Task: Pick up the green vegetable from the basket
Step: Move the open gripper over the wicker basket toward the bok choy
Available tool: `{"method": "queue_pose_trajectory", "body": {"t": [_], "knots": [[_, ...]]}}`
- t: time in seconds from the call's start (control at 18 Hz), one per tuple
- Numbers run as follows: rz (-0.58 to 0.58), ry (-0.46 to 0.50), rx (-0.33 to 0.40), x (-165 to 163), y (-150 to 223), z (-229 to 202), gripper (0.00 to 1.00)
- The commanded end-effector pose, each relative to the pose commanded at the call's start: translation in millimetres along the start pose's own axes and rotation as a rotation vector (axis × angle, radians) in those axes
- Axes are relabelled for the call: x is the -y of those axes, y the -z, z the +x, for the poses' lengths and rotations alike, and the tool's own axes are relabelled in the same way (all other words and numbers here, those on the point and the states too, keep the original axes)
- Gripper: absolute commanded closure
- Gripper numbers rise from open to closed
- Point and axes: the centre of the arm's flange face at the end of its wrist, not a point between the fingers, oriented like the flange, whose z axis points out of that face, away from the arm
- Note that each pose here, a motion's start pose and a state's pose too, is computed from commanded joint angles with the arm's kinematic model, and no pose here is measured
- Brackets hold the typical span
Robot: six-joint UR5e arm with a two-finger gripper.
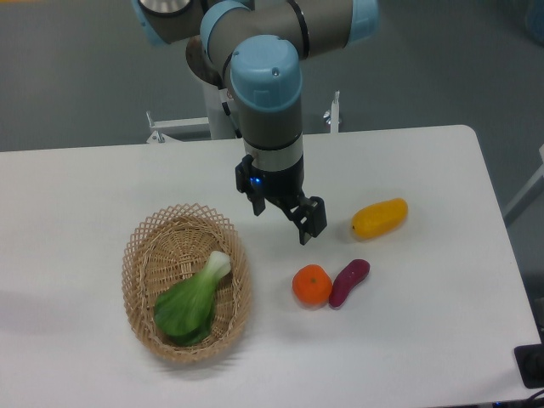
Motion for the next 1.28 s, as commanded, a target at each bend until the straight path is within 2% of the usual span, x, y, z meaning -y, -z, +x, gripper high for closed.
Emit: {"method": "queue_pose_trajectory", "body": {"t": [0.39, 0.5, 0.78, 1.0, 1.17, 1.28], "knots": [[0.0, 0.0, -0.01, 0, -3, 4, 0.0], [0.048, 0.01, -0.047, 4, -9, 8, 0.0], [0.087, 0.2, -0.035, 14, -15, 11, 0.0], [0.09, 0.182, -0.055, 29, -21, 28, 0.0], [0.059, 0.217, -0.097, 34, -45, 47, 0.0], [0.042, 0.182, -0.125, 45, -66, 62, 0.0]]}}
